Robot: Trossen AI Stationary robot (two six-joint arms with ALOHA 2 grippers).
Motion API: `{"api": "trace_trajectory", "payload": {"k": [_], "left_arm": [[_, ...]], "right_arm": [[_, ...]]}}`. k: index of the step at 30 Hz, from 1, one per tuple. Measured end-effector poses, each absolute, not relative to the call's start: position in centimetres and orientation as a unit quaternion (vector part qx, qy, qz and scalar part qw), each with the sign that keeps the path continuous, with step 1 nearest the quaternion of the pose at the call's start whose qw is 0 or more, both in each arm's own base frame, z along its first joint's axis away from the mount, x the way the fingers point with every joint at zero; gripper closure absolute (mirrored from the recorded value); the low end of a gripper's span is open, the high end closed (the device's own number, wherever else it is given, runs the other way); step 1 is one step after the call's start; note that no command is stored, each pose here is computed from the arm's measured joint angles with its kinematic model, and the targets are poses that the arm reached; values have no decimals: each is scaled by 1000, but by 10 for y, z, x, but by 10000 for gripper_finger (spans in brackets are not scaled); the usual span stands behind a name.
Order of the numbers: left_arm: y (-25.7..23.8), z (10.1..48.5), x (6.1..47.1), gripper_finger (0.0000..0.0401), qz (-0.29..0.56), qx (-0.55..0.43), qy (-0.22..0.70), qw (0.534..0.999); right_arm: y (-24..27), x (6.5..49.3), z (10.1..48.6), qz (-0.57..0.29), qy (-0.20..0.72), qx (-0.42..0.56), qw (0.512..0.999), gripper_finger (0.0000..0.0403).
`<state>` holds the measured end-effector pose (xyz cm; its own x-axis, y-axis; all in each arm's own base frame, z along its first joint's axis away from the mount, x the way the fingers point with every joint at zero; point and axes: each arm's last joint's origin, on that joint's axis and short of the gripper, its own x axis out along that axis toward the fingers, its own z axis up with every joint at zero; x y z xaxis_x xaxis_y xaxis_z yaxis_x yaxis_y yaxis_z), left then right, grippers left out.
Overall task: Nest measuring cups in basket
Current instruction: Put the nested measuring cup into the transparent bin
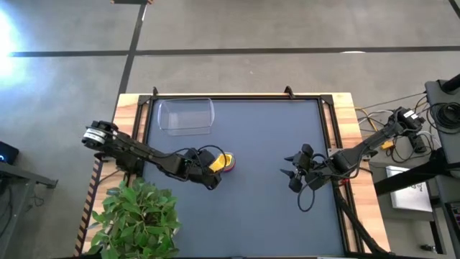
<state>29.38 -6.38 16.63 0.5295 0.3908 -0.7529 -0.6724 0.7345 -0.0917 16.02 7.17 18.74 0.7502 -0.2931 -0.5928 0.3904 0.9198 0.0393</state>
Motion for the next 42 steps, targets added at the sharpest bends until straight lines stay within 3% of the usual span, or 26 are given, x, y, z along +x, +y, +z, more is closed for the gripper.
{"api": "trace_trajectory", "payload": {"k": [9, 15, 20, 30, 36, 42], "left_arm": [[-64, 148, 305, 29, 316, -196, 402, 837], [-63, 155, 310, 60, 309, -190, 397, 843], [-63, 155, 311, 119, 288, -181, 415, 844], [-59, 153, 309, 274, 255, -158, 458, 836], [-53, 161, 310, 274, 245, -125, 473, 837], [-48, 204, 305, 274, 248, -56, 508, 823]], "right_arm": [[72, 160, 187, -183, 302, 81, 932, 172], [72, 160, 187, -183, 303, 81, 932, 172], [72, 160, 187, -180, 304, 82, 932, 172], [72, 160, 187, -180, 304, 85, 932, 172], [73, 160, 187, -173, 309, 90, 931, 172], [73, 160, 187, -170, 311, 91, 931, 172]]}}
